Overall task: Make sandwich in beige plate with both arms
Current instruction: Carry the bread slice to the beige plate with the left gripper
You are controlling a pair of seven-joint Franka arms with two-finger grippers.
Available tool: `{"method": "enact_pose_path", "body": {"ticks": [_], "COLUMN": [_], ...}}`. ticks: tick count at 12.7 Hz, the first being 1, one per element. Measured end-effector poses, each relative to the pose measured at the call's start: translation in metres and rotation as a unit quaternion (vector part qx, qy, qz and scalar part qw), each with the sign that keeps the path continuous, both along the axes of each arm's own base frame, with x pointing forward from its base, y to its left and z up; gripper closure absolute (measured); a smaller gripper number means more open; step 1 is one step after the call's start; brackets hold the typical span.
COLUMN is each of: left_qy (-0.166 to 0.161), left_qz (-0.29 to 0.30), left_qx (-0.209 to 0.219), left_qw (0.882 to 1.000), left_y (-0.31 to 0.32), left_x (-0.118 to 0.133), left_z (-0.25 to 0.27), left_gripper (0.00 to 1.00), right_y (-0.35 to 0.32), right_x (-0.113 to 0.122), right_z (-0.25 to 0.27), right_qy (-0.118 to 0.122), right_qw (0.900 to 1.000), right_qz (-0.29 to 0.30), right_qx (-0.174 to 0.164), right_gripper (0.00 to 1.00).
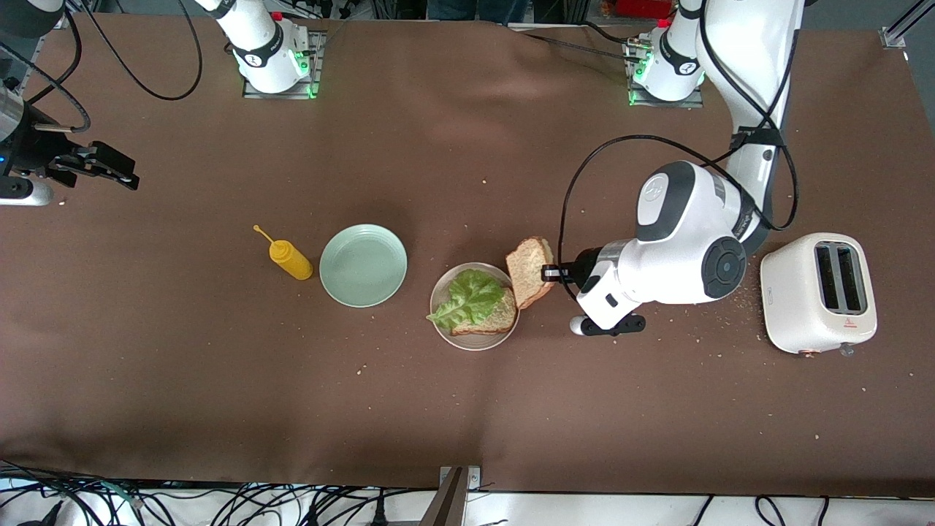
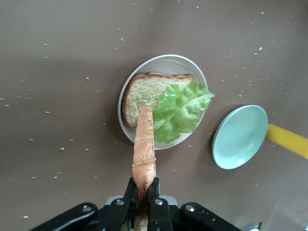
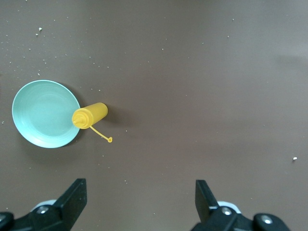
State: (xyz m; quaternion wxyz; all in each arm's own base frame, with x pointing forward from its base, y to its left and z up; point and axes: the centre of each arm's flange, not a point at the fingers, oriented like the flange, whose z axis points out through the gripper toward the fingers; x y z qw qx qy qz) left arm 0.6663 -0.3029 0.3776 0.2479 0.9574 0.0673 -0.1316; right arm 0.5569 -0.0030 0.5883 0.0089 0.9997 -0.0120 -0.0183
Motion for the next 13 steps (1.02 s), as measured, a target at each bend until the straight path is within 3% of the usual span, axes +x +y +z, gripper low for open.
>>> {"method": "enact_pose_path", "body": {"ticks": [5, 7, 10, 13], "left_qy": [0.002, 0.005, -0.017, -0.049], "left_qz": [0.033, 0.012, -0.024, -0.060], "left_qx": [-0.043, -0.099, -0.202, -0.234], "left_qw": [0.999, 0.995, 0.979, 0.969], "left_y": [-0.041, -0.058, -0.065, -0.062], "left_x": [-0.007, -0.010, -0.006, -0.004], "left_z": [-0.003, -0.027, -0.076, -0.111], "left_gripper": [0.88, 0.88, 0.88, 0.88], "right_y": [0.003, 0.001, -0.004, -0.003], "right_x": [0.000, 0.000, 0.000, 0.001], "right_z": [0.002, 0.001, 0.001, 0.001], "right_qy": [-0.001, -0.001, -0.001, -0.001], "right_qw": [1.000, 1.000, 1.000, 1.000], "right_qz": [-0.002, -0.004, -0.008, -0.008], "right_qx": [0.012, 0.014, 0.014, 0.016], "right_gripper": [0.00, 0.00, 0.00, 0.00]}}
